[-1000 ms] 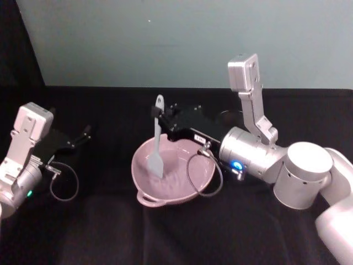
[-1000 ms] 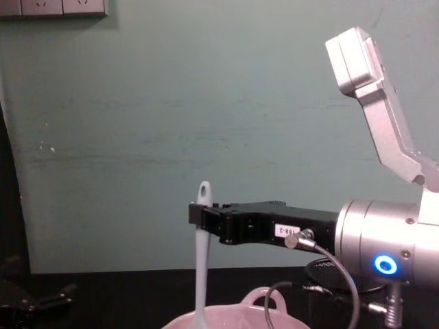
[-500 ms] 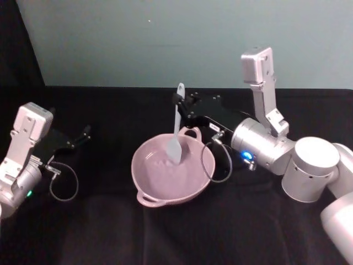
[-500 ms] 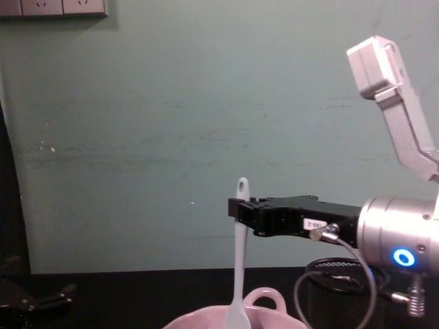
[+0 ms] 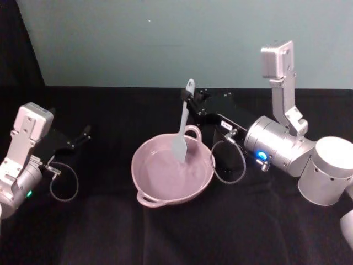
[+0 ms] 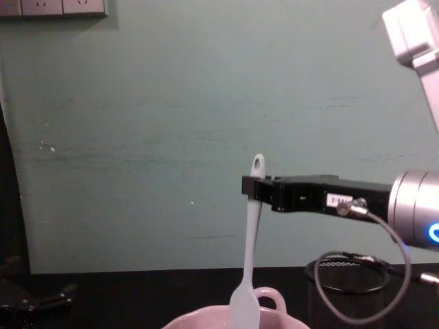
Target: Use the one hand to pick up the spoon and stir the clear water in the bowl.
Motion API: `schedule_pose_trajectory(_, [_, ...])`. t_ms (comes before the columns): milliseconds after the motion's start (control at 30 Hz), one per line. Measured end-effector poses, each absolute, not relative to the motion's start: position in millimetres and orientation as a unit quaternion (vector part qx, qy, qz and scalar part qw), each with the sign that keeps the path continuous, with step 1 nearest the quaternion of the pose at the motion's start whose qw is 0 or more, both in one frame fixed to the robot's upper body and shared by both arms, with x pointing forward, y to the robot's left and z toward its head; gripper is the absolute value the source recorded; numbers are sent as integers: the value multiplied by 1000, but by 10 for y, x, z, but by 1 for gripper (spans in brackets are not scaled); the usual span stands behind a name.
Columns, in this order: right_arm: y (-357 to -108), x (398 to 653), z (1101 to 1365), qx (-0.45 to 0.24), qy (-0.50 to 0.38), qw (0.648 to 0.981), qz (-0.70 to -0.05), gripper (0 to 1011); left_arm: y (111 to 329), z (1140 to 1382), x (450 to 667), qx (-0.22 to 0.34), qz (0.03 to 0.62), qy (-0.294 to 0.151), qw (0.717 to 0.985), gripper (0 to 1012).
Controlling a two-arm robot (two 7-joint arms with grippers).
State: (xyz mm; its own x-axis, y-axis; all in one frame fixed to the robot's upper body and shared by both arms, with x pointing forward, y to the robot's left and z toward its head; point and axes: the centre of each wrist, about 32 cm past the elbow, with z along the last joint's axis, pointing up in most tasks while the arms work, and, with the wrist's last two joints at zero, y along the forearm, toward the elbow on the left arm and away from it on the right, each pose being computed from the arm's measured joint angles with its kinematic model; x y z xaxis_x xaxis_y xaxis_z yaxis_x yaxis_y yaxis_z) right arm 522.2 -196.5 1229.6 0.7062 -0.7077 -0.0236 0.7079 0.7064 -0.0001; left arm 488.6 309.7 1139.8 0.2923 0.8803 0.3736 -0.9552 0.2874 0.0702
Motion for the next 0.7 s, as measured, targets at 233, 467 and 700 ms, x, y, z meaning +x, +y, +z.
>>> schedule_pose_trajectory(233, [-2003, 5203, 12418, 21, 8, 922, -387, 118, 3097, 11398, 4886, 141, 580, -132, 791, 1011])
schedule_pose_trajectory(467, [-2060, 5177, 12553, 37, -3, 916, -400, 119, 3097, 11398, 4886, 141, 580, -132, 791, 1011])
schedule_pose_trajectory(700, [-2157, 5139, 12698, 54, -18, 902, -427, 119, 3097, 11398, 4886, 141, 580, -132, 791, 1011])
